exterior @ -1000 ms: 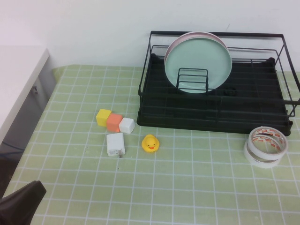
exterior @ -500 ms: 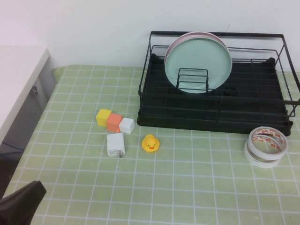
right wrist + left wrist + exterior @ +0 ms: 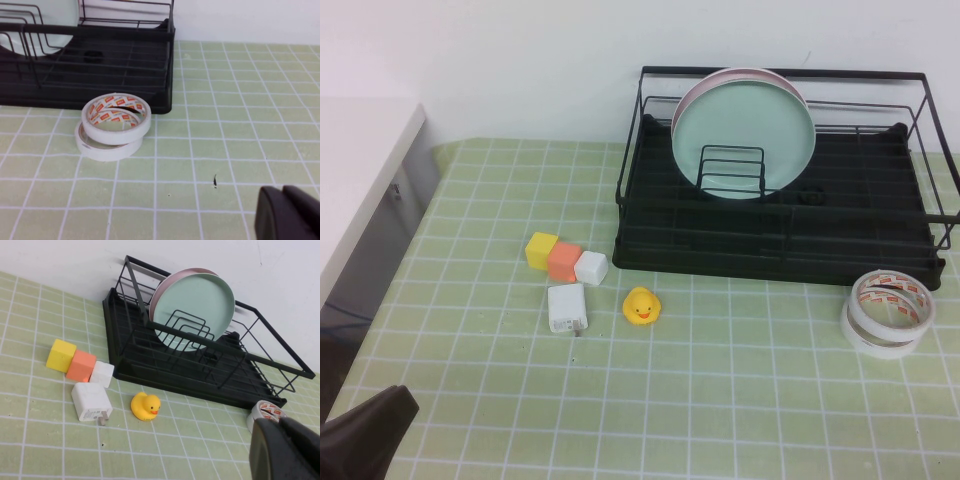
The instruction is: Place plate on rack
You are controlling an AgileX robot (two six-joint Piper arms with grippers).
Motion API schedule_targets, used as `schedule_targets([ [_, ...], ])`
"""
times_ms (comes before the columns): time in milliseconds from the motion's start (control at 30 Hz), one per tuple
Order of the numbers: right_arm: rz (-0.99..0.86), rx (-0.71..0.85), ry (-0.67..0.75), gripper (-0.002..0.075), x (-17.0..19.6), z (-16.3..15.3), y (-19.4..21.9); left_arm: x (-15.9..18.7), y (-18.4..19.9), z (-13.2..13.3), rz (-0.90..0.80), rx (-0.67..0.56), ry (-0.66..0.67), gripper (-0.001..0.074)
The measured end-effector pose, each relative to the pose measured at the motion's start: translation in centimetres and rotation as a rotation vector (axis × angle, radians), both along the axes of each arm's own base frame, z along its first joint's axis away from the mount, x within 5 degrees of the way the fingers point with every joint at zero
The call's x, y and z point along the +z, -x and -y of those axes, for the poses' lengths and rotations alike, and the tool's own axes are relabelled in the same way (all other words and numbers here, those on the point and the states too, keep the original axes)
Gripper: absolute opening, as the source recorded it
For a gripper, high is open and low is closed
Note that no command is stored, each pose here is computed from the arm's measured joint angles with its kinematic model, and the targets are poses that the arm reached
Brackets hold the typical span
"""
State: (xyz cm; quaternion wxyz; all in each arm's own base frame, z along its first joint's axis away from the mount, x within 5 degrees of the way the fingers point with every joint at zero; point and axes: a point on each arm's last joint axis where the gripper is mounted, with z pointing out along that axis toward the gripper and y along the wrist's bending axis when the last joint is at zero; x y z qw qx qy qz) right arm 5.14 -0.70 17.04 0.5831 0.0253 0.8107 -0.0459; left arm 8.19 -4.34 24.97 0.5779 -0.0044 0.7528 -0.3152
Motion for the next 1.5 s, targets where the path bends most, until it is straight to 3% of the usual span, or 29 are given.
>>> schedule_targets([
  [933, 0.000, 0.003, -0.004, -0.0001, 0.0, 0.0, 0.0, -0.6, 0.0, 0.0, -0.018, -0.001, -0.002, -0.0001],
  [1200, -0.002, 0.003, -0.004, -0.0001, 0.0, 0.0, 0.0, -2.6, 0.5, -1.5, 0.017, 0.152, 0.004, -0.0001],
  [1367, -0.002, 0.003, -0.004, -0.0001, 0.0, 0.0, 0.0, -2.0, 1.3, -2.2, 0.147, 0.185, -0.065, -0.0001],
  [1500, -0.002, 0.003, -0.004, -0.0001, 0.0, 0.0, 0.0, -2.6, 1.5, -2.5, 0.147, 0.221, -0.021, -0.0001],
])
